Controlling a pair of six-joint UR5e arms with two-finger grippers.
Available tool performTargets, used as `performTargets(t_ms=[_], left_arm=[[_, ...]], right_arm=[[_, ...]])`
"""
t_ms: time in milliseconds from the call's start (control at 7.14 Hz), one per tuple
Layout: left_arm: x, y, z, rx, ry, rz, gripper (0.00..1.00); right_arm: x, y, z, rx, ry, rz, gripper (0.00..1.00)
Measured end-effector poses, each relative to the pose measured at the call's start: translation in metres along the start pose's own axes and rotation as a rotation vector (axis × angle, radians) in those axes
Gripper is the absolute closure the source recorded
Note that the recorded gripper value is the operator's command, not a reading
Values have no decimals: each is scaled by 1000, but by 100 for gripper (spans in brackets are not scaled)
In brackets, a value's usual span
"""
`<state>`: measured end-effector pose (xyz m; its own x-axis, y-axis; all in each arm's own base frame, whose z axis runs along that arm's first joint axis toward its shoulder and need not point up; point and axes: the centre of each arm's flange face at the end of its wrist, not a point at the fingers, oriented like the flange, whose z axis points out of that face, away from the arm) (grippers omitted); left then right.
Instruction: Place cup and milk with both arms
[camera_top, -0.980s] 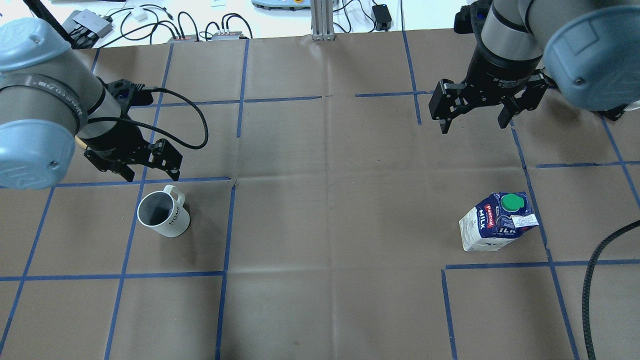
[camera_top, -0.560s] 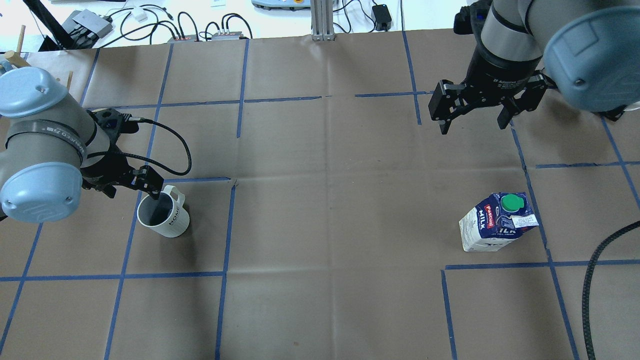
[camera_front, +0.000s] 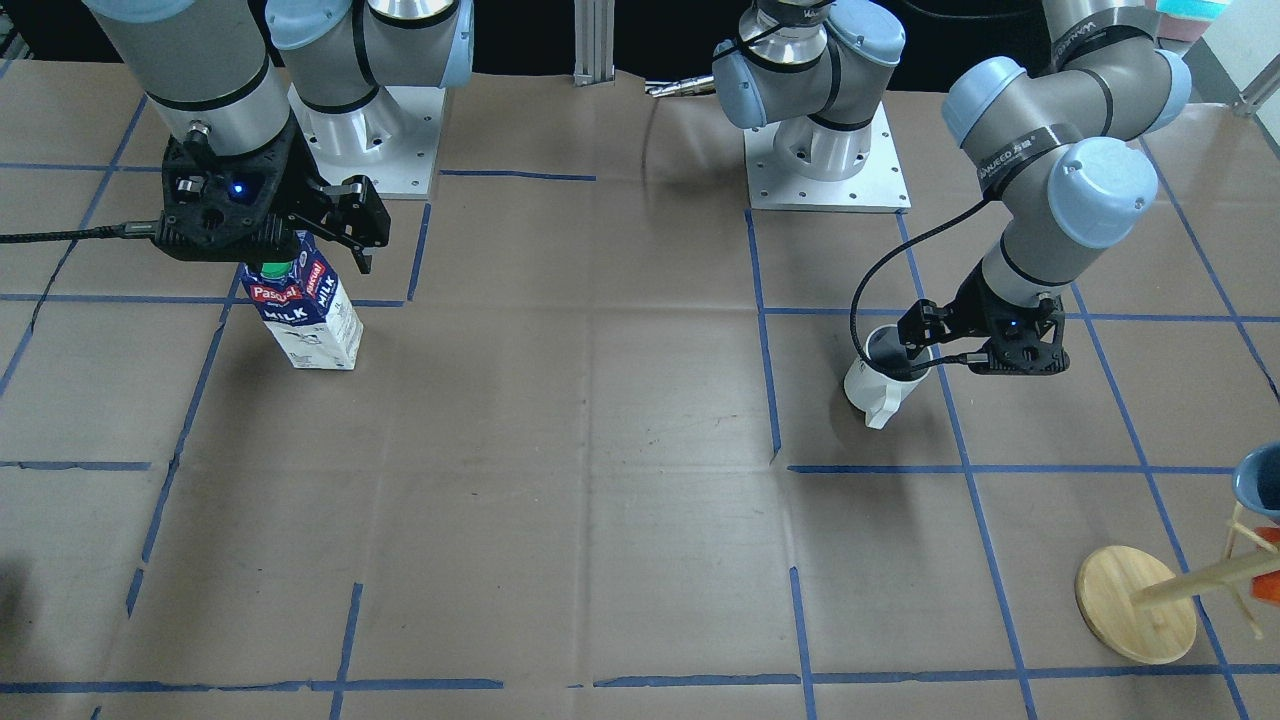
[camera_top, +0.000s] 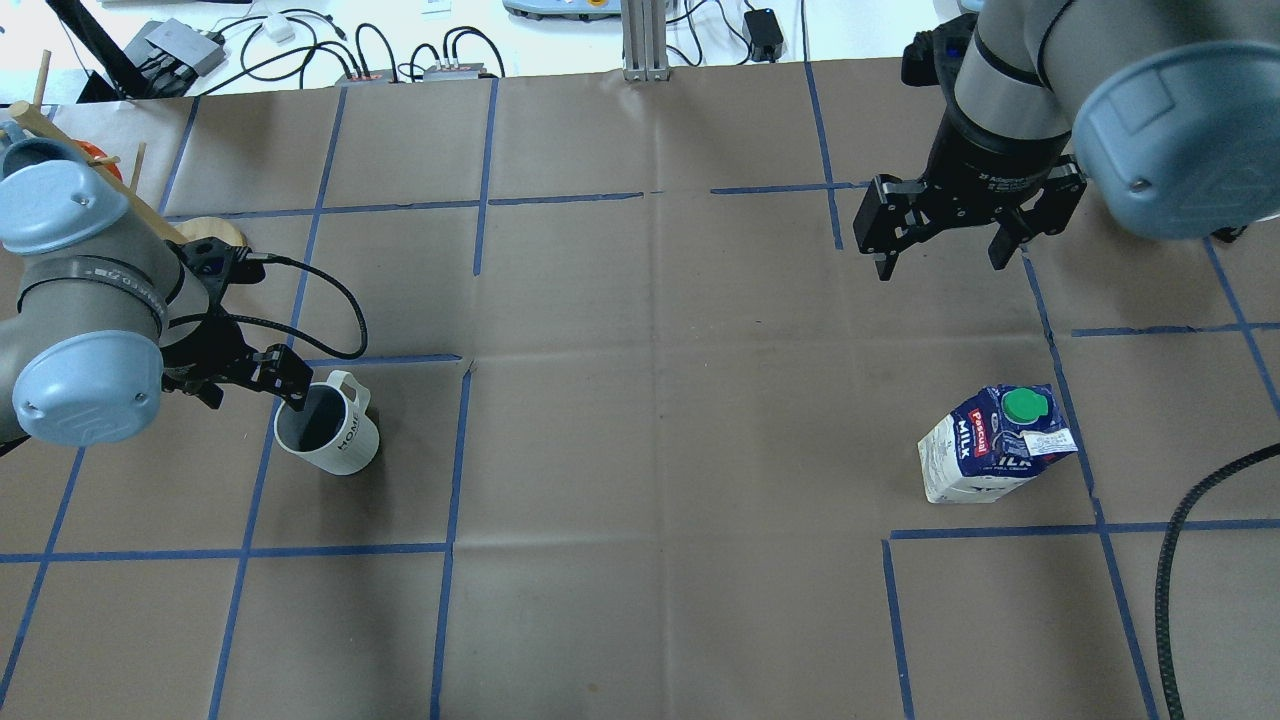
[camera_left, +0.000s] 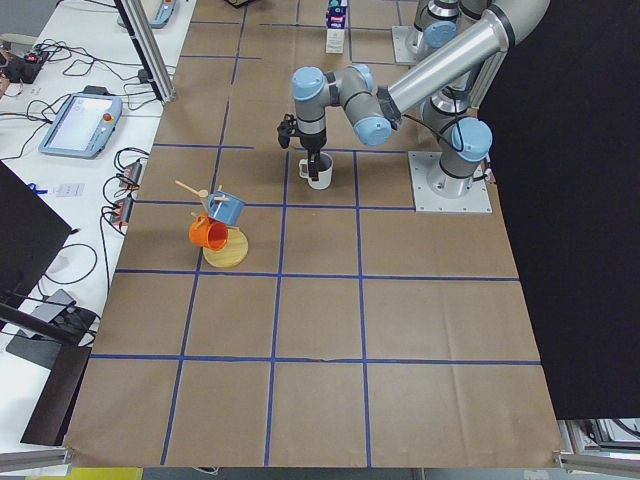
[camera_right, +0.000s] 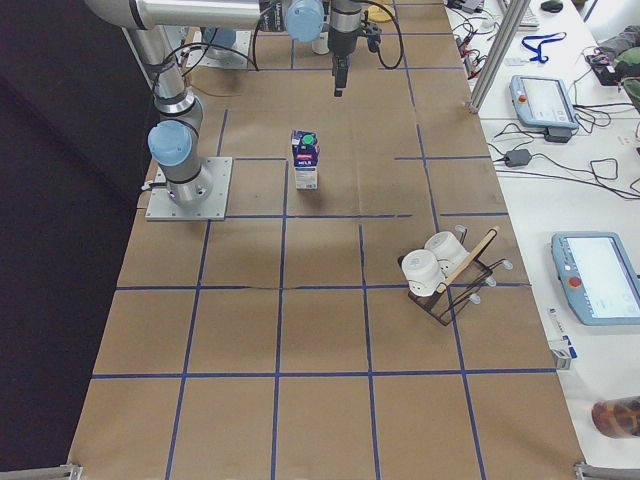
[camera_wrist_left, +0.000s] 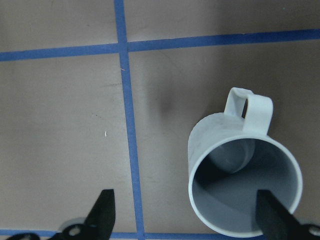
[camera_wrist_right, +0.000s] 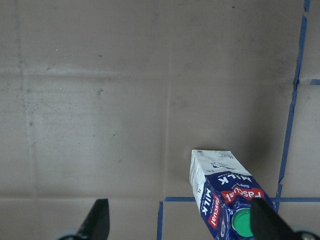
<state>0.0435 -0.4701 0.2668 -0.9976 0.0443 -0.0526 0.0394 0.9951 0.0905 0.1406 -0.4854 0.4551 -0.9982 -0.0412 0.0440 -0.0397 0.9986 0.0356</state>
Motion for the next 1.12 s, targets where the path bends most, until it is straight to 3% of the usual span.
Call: performTargets(t_ms=[420,700,840,980,1120], left_arm=[[-1,-5,16,-24,15,2,7],[-1,-8,27,-43,27,2,24],[-1,-9,32,-54,32,1,43],[-1,-10,35,-59,35,1,77],[0,-10,37,-63,36,1,97]], right_arm=[[0,0,-2,22,-1,1,0],[0,0,-2,24,-4,2,0],[0,0,-3,24,-4,2,0],[0,0,-3,25,-4,2,0],[0,0,-3,25,-4,2,0]])
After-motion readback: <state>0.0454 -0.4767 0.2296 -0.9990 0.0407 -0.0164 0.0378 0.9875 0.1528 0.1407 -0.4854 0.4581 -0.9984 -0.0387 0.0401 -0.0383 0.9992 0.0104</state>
